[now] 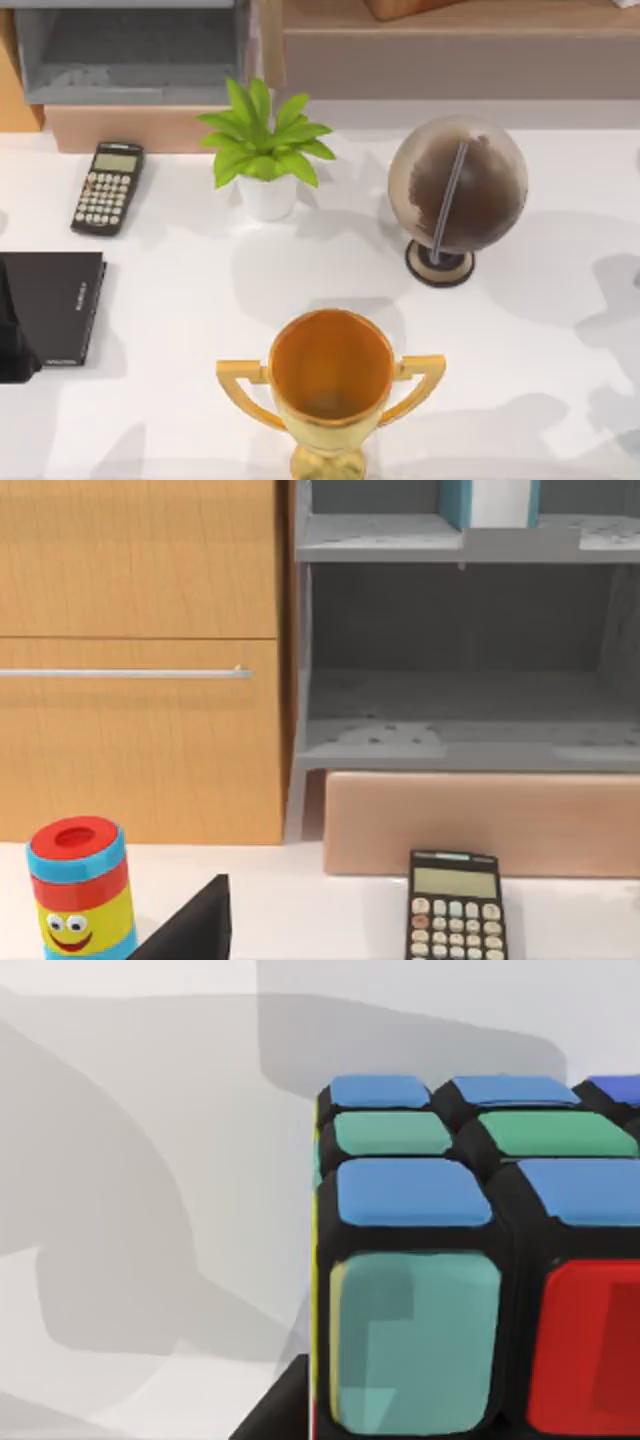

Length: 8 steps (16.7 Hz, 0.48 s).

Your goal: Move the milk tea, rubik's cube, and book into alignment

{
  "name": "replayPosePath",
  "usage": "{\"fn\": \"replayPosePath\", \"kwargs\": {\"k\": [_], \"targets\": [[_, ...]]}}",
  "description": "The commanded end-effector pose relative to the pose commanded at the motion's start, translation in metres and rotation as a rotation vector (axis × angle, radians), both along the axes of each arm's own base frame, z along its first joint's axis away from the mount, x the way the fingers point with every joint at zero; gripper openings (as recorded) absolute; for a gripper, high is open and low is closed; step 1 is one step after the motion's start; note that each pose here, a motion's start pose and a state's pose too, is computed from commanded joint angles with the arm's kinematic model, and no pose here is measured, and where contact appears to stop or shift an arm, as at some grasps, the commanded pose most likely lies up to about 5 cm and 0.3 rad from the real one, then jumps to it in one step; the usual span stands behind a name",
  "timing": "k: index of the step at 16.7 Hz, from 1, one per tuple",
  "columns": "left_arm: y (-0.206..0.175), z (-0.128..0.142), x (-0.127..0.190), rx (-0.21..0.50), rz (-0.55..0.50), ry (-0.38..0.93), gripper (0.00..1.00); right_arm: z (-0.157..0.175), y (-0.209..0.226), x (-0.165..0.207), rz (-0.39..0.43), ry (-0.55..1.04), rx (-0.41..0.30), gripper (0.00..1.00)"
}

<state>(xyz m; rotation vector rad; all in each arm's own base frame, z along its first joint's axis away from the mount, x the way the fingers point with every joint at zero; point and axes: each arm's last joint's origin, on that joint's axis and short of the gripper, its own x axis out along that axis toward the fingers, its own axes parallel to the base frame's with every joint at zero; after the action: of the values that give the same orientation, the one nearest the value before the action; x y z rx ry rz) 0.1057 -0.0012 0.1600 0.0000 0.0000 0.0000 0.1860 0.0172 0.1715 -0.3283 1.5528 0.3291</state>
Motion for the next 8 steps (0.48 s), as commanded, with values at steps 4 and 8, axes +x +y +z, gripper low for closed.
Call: {"fn": "replayPosePath", "kwargs": {"k": [4,8], "targets": [[0.0000,0.0000,0.0000,0.000,0.000,0.000,1.00,0.0128,-0.0001,-0.0003,-0.001,-0.009,0.001,0.00],[0.0000,0.0000,0.0000,0.000,0.000,0.000,1.00,0.0125,0.0016,0.0036,0.000,-0.019,-0.007,0.00]]}}
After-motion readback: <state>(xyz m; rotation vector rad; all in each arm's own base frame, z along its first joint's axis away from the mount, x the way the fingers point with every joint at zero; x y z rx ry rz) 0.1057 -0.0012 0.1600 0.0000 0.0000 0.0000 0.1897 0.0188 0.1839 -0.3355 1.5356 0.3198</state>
